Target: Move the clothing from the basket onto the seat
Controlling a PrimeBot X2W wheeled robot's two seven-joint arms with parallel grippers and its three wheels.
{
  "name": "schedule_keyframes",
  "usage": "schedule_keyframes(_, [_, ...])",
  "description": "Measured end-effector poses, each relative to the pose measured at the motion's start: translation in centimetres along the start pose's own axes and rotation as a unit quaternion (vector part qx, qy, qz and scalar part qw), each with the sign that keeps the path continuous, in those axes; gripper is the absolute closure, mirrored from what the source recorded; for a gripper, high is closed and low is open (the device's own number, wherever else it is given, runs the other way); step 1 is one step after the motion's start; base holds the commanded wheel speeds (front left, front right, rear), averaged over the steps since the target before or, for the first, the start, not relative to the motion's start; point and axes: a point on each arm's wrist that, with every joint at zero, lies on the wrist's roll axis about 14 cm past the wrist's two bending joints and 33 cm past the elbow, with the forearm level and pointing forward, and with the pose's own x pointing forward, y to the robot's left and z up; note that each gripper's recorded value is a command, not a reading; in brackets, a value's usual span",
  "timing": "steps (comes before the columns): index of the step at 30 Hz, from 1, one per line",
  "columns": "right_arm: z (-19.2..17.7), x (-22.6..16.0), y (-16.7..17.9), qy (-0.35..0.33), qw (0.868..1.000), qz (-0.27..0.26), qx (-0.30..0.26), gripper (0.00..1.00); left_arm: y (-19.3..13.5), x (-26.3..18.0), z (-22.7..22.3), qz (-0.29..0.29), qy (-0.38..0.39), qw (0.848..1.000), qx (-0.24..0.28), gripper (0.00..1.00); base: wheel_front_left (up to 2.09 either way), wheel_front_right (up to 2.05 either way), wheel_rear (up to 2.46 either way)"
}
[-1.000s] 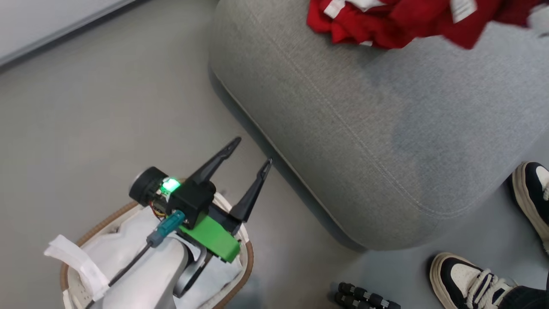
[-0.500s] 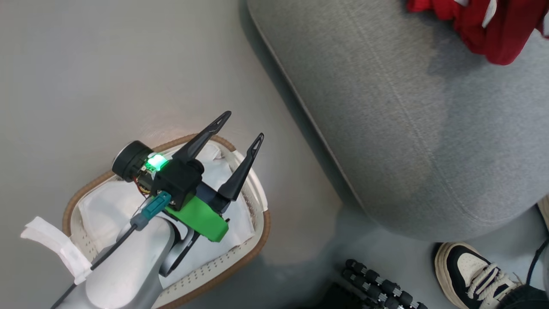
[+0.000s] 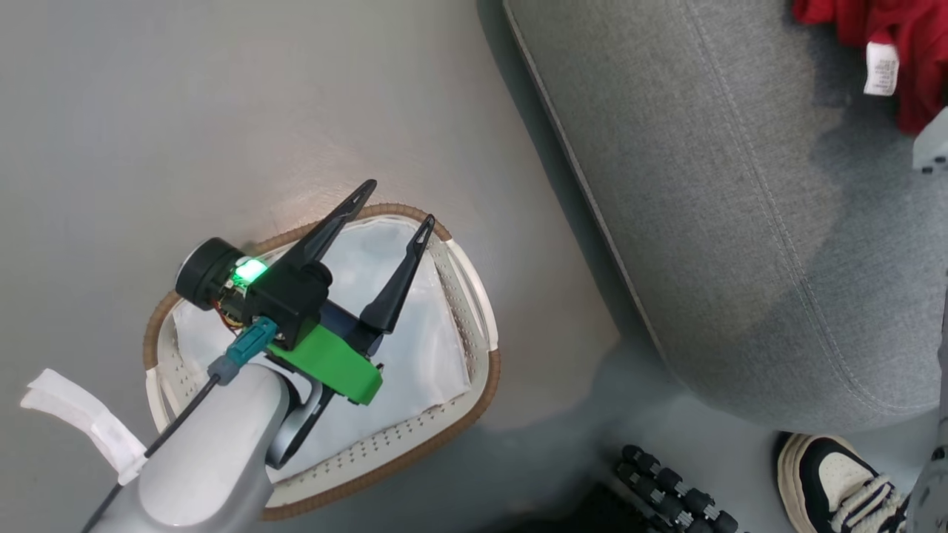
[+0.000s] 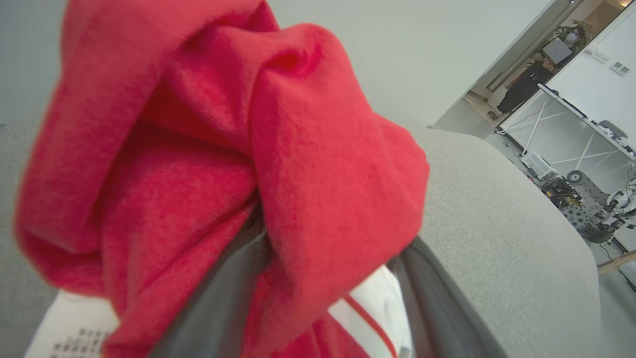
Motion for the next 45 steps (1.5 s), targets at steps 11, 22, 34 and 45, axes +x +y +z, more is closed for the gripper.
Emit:
schedule_keyframes(11, [-1.1,-7.2,-3.2,0.013,0.999,-0.019,0.024,0.00,-2.4,-0.8,3.8,0.029,-0.029,0.999,-0.001,0.00,0.00,0.00,0.00])
schedule_keyframes(22, [4.2,-10.8,-0.1,-0.068,0.993,0.046,0.083,0.00,-2.1,-4.3,7.4,0.104,-0.058,0.992,0.029,0.00,0.00,0.00,0.00])
schedule_keyframes(34, [11.1,-13.0,10.3,-0.143,0.957,0.176,0.182,0.00,2.7,-12.3,10.6,0.267,-0.100,0.957,0.049,0.00,0.00,0.00,0.00])
schedule_keyframes(45, [11.8,-16.2,15.1,-0.134,0.936,0.240,0.222,0.00,5.1,-21.2,10.7,0.394,-0.104,0.911,0.066,0.00,0.00,0.00,0.00])
